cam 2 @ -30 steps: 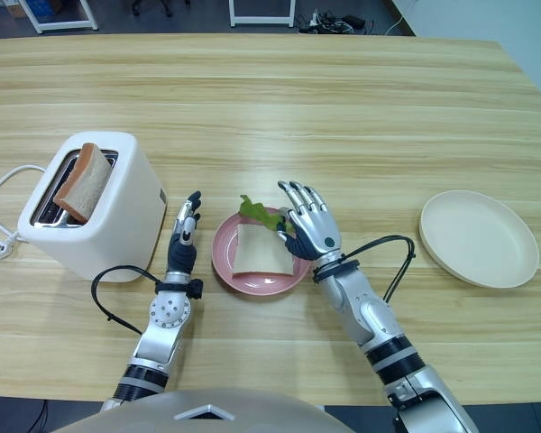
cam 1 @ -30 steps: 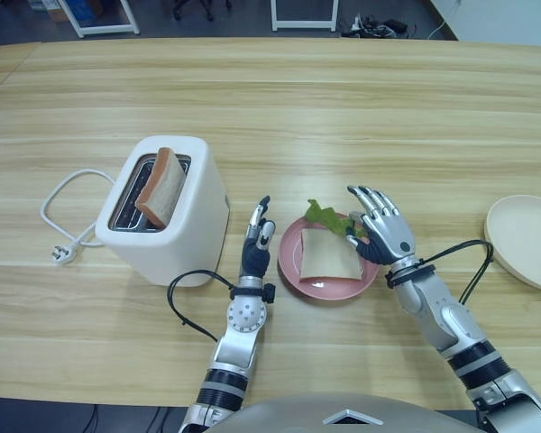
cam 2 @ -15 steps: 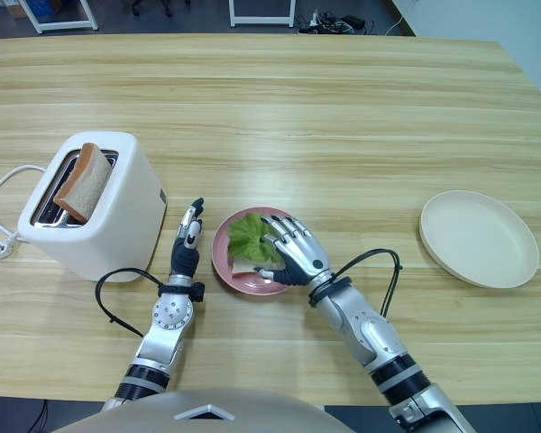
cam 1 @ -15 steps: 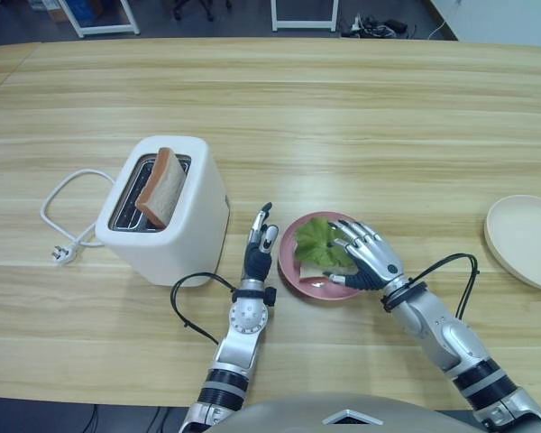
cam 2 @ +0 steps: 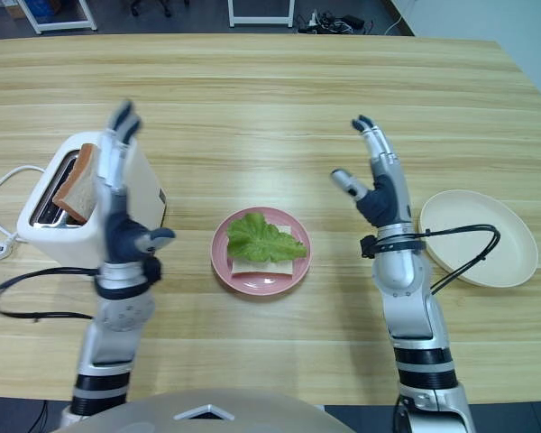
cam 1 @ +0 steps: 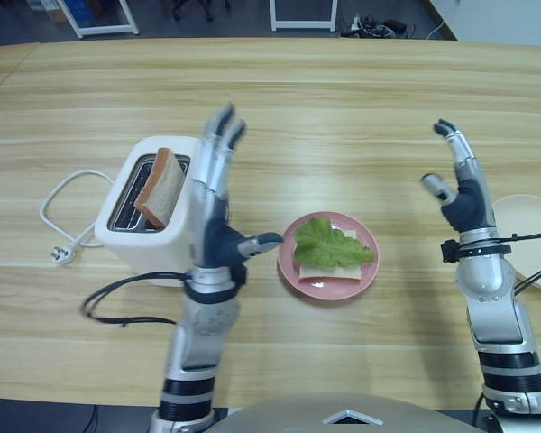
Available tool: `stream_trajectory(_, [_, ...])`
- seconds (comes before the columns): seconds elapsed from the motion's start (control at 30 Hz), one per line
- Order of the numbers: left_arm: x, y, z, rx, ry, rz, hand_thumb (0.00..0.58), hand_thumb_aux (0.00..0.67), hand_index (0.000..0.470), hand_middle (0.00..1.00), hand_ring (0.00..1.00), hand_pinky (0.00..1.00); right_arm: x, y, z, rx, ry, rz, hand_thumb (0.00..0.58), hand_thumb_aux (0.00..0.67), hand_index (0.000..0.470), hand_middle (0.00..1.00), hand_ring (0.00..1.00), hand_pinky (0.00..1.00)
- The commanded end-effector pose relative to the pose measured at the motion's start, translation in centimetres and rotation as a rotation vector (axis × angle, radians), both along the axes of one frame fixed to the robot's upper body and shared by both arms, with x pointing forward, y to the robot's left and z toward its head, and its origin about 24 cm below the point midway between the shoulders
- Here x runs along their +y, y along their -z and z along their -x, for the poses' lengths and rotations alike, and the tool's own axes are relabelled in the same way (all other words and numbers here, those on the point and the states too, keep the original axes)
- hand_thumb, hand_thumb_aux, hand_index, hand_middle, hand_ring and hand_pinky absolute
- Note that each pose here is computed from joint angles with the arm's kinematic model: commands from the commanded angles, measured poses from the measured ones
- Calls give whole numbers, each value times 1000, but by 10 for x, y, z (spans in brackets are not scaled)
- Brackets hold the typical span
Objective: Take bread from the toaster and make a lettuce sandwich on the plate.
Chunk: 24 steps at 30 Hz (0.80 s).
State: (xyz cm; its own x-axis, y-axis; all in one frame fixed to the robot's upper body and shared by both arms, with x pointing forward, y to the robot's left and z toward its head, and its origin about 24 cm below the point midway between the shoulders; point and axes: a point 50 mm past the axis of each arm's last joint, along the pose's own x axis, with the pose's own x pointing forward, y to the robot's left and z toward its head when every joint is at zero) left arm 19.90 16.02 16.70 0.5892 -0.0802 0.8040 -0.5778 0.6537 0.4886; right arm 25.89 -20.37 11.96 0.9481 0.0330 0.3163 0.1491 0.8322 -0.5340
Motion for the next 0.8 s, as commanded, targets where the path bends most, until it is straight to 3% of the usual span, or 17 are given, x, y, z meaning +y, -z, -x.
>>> stream_trajectory(0.03, [54,-23,7,6,-375,-135,0,0,0,0,0,0,-5,26,-5,141,-3,-163,0,0,0,0,0,0])
stream_trajectory(0.1, [80,-25,11,44,-558,-174,0,0,0,0,0,0,-6,33,-5,173,-5,-202,0,0,0,0,0,0])
stream_trajectory(0.2, [99,-13,7,167,-657,-182,0,0,0,0,0,0,-8,37,-2,186,2,-212,0,0,0,0,0,0])
stream_trajectory(0.43, [96,37,-3,587,-551,-131,0,0,0,0,0,0,-7,39,-2,196,1,-189,0,0,0,0,0,0])
stream_trajectory(0.63, [97,51,-2,703,-541,-133,0,0,0,0,0,0,-9,43,-2,211,11,-183,0,0,0,0,0,0])
stream_trajectory(0.67, [98,52,-2,703,-553,-142,62,37,26,0,0,0,-9,43,-2,212,11,-183,0,0,0,0,0,0])
stream_trajectory(0.7, [100,51,-1,700,-569,-155,460,365,256,0,0,0,-8,43,-1,209,8,-179,0,0,0,0,0,0])
stream_trajectory(0.73, [101,51,-1,695,-574,-161,580,670,470,0,0,0,-7,41,-1,206,5,-177,0,0,0,0,0,0])
stream_trajectory(0.8, [101,49,-1,673,-577,-163,580,670,470,0,0,0,-6,40,0,201,1,-174,0,0,0,0,0,0])
